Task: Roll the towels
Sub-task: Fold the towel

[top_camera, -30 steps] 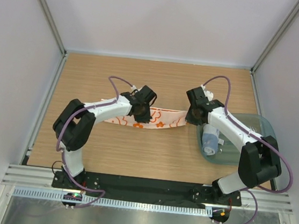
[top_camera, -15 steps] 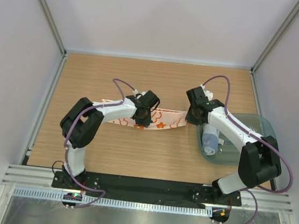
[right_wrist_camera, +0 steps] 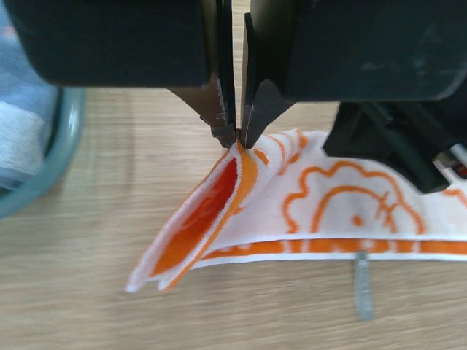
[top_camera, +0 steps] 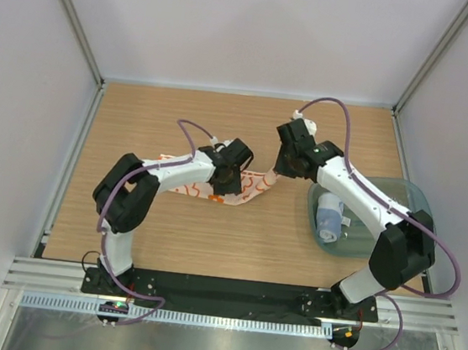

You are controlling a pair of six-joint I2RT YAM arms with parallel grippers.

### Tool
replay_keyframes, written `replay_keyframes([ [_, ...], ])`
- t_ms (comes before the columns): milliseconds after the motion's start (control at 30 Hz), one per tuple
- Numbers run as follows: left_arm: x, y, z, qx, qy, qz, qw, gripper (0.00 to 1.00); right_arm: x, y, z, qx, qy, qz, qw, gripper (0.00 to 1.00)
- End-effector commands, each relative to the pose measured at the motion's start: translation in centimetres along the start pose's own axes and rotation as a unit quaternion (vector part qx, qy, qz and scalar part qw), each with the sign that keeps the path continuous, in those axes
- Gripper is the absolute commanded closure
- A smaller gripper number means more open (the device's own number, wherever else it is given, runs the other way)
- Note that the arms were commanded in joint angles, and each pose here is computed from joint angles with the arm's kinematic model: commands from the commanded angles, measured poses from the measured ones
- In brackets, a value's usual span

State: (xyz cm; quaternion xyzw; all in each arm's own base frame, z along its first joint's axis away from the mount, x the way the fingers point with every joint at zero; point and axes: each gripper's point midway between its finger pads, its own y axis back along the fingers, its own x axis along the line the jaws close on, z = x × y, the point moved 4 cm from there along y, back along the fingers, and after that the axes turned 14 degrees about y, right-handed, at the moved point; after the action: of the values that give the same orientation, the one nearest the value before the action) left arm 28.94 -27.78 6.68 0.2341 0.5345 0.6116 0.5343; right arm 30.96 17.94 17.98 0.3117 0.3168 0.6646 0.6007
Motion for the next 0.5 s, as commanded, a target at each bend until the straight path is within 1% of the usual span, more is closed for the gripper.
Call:
replay_keyframes([
  [0,-2.7,6.0,3.6,-0.048,0.007,-0.045,0.998,0.56,3.7,1.2,2.2,-0.035,0.042,0.045,0.997,0.99],
  [33,-2.6,6.6,4.1,-0.05,0.01,-0.044,0.998,0.55,4.6,1.8,3.1,-0.046,0.044,0.056,0.996,0.99],
  [100,-2.1,7.9,5.6,-0.057,0.024,-0.043,0.997,0.53,6.5,1.7,3.1,-0.045,0.065,0.069,0.994,0.99],
  [133,-1.7,9.2,6.2,-0.062,0.029,-0.047,0.997,0.52,7.5,2.3,4.1,-0.057,0.07,0.079,0.993,0.99],
  [200,-0.6,10.6,7.4,-0.073,0.037,-0.045,0.996,0.52,9.3,2.1,3.9,-0.052,0.089,0.086,0.991,0.99],
  [233,0.3,11.1,8.6,-0.082,0.049,-0.039,0.995,0.52,10.2,2.8,4.9,-0.066,0.09,0.095,0.989,0.99],
  [300,2.4,12.9,9.5,-0.096,0.058,-0.031,0.993,0.52,12.2,2.7,4.7,-0.062,0.106,0.107,0.987,0.99],
  [333,3.3,13.3,9.9,-0.101,0.064,-0.025,0.993,0.52,13.1,3.3,5.7,-0.076,0.105,0.116,0.985,0.99],
  [367,5.4,14.4,10.6,-0.111,0.08,-0.017,0.991,0.51,13.8,3.3,5.7,-0.074,0.113,0.119,0.984,0.99],
  [467,9.3,15.4,11.8,-0.126,0.094,0.006,0.988,0.5,16.4,3.5,6.5,-0.082,0.121,0.142,0.979,0.99],
])
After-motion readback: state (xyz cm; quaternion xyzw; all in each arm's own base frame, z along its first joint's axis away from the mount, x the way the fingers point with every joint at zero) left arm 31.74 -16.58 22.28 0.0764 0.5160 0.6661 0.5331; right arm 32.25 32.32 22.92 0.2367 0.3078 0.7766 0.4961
